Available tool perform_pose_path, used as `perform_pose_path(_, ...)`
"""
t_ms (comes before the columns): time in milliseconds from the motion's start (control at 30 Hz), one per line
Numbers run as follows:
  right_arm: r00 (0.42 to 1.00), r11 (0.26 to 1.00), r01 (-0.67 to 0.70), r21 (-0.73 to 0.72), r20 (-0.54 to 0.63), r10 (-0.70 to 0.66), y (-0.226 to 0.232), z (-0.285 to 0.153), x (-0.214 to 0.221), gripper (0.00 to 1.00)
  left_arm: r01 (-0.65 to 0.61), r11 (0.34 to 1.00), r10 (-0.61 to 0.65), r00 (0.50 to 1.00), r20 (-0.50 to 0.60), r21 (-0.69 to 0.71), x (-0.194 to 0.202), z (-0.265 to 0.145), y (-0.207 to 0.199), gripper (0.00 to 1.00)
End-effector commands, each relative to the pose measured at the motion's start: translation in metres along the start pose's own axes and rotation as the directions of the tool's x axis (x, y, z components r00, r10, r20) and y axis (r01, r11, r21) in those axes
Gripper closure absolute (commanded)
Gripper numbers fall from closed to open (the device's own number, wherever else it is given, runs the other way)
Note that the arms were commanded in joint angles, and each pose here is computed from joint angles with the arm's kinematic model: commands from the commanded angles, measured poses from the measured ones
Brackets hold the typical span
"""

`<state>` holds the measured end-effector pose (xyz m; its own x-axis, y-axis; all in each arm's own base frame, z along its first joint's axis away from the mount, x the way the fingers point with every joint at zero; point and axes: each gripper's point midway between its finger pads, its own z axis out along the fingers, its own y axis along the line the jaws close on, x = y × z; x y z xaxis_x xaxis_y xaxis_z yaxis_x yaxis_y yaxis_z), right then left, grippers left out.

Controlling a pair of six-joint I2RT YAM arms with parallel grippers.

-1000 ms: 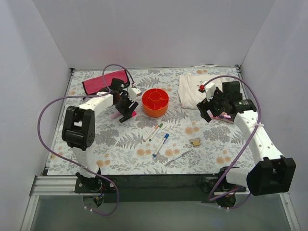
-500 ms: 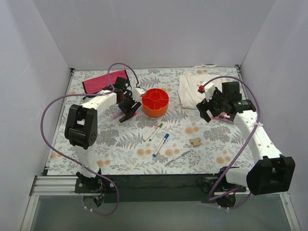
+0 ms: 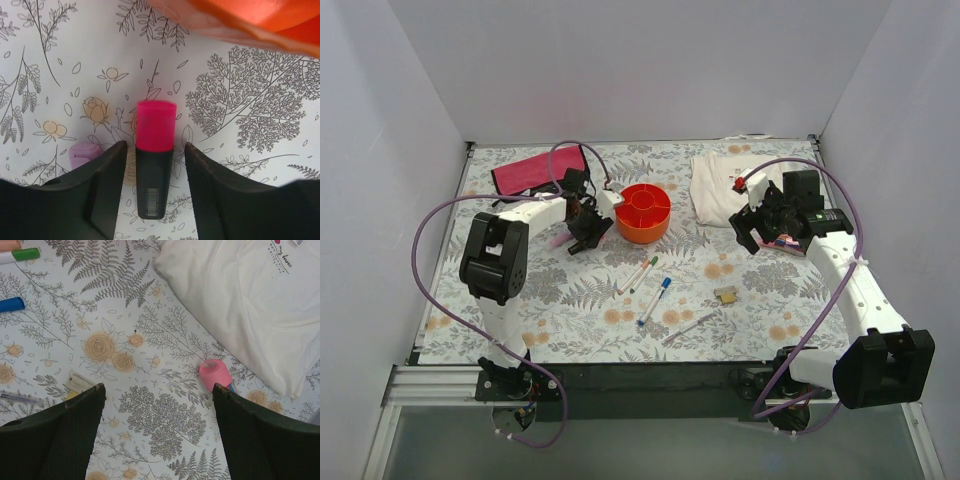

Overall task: Sort the stationery into containers
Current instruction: Pick up the pen from the center of the board, then place the pen in the storage box.

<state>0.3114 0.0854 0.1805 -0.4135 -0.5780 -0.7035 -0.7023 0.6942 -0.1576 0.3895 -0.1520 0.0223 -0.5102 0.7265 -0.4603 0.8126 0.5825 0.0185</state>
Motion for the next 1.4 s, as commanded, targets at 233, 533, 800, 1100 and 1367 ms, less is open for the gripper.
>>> perform_pose_path(233,1.0,0.999,0.0,0.045,0.029,-0.001,-0.009,-0.006,-0.008,0.08,0.046,0.999,-0.045,0.997,-0.055,0.015,0.012,0.008,-0.015,0.89)
perform_pose_path(533,1.0,0.999,-0.013,0.044,0.015,0.012,-0.012,-0.003,-0.009,0.08,0.025,0.995,0.003,0.963,0.271,-0.099,-0.095,-0.129,-0.001,1.0)
perform_pose_path(800,1.0,0.999,-0.027,0.043,-0.001,0.027,-0.019,0.005,-0.012,0.09,0.119,0.987,-0.035,0.811,0.584,-0.106,-0.166,-0.189,0.0,1.0)
perform_pose_path(1100,0.999,0.995,-0.045,0.086,-0.022,0.048,-0.026,0.002,-0.01,0.09,0.052,0.998,-0.047,0.457,0.888,0.026,-0.228,-0.193,-0.014,1.0)
perform_pose_path(1367,0.997,0.992,-0.063,0.109,-0.037,0.067,-0.025,-0.005,-0.004,0.09,0.053,0.993,-0.12,0.407,0.905,0.108,-0.257,-0.168,0.003,1.0)
